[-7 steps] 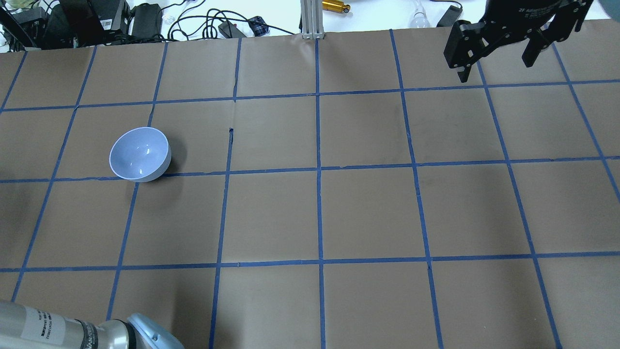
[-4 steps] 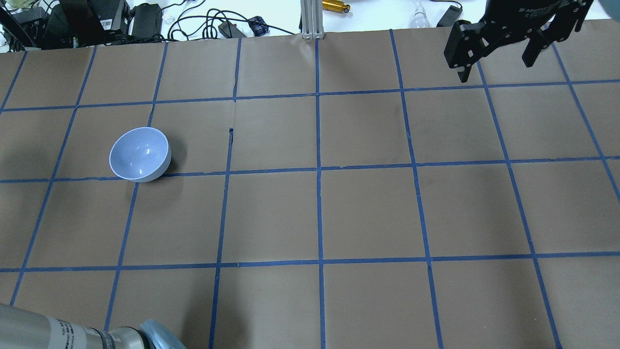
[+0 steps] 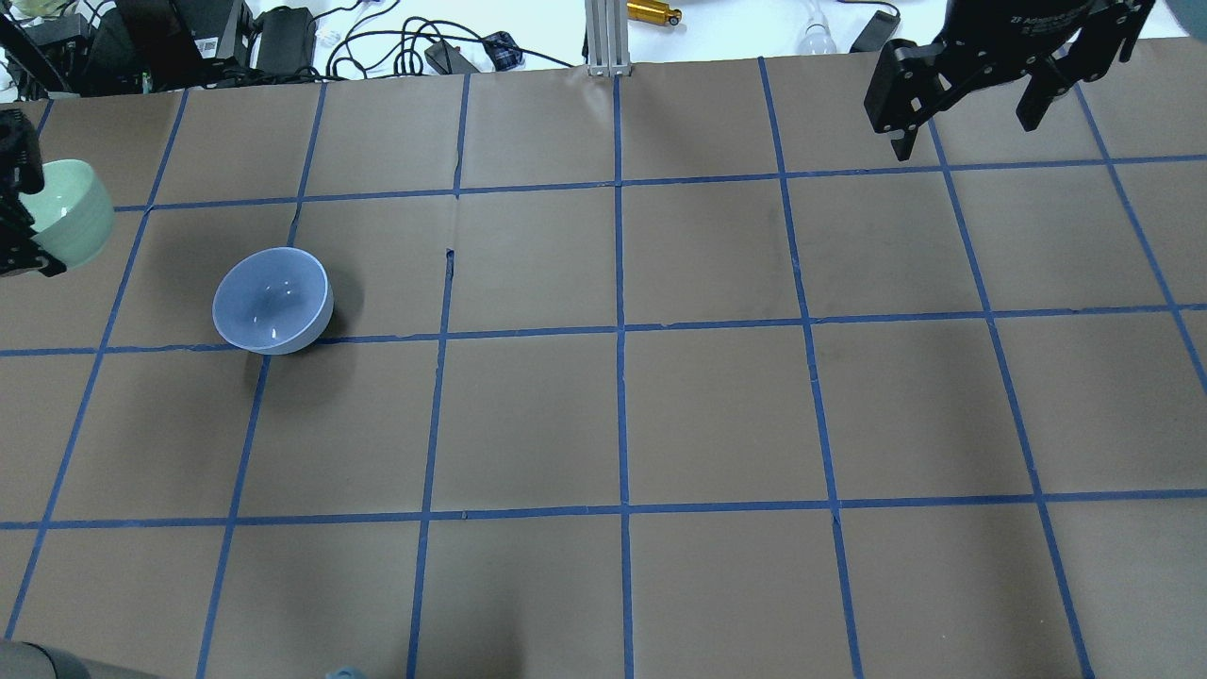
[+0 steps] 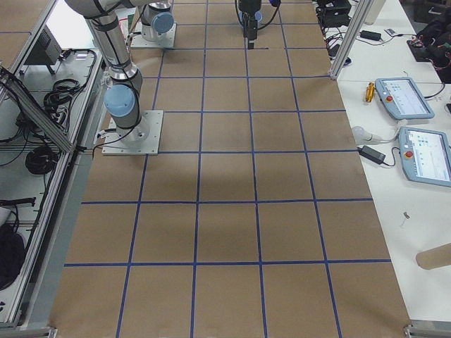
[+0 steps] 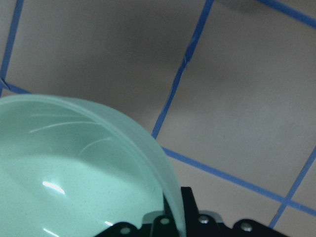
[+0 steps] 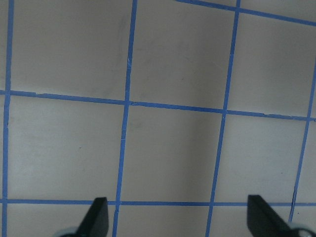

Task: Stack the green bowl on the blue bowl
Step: 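Lift the mint-green bowl and carry it over the pale blue bowl, then lower the mint-green bowl into the pale blue bowl and release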

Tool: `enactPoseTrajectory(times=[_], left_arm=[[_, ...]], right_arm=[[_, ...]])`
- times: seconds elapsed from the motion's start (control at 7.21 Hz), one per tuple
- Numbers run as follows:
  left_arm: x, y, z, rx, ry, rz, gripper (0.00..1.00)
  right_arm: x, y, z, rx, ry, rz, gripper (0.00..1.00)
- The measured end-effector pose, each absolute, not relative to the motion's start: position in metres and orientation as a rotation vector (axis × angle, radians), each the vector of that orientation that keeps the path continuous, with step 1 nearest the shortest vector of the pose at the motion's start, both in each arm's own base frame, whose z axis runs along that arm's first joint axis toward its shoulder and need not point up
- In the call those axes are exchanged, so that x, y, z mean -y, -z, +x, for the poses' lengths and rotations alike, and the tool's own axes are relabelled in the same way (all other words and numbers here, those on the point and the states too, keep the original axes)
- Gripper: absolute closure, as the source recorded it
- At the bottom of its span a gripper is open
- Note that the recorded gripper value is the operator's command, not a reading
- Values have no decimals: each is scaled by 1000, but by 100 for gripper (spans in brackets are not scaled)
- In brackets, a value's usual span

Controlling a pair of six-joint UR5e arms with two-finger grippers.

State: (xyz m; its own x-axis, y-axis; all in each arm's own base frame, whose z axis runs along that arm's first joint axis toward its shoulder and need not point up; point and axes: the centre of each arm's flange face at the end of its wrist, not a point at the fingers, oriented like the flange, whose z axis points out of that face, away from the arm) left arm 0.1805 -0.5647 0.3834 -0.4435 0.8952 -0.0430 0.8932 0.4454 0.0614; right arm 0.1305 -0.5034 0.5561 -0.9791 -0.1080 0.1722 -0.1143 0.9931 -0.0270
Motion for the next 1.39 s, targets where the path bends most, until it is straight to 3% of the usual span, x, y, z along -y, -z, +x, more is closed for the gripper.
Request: enactPoseTrajectory(times=[0.42, 1.11, 1.25, 1.39], left_arm=[[577, -357, 60, -2738, -65, 1459, 100], [560, -297, 32, -2770, -163, 1380, 100], [555, -288, 31, -2773, -177, 1383, 84], [552, -283, 30, -2778, -183, 1386, 79]], right_arm=[[504, -556, 130, 2965, -55, 165, 0], [503, -556, 130, 2965, -55, 166, 0], [503, -556, 130, 2965, -55, 166, 0], [503, -556, 130, 2965, -55, 166, 0]])
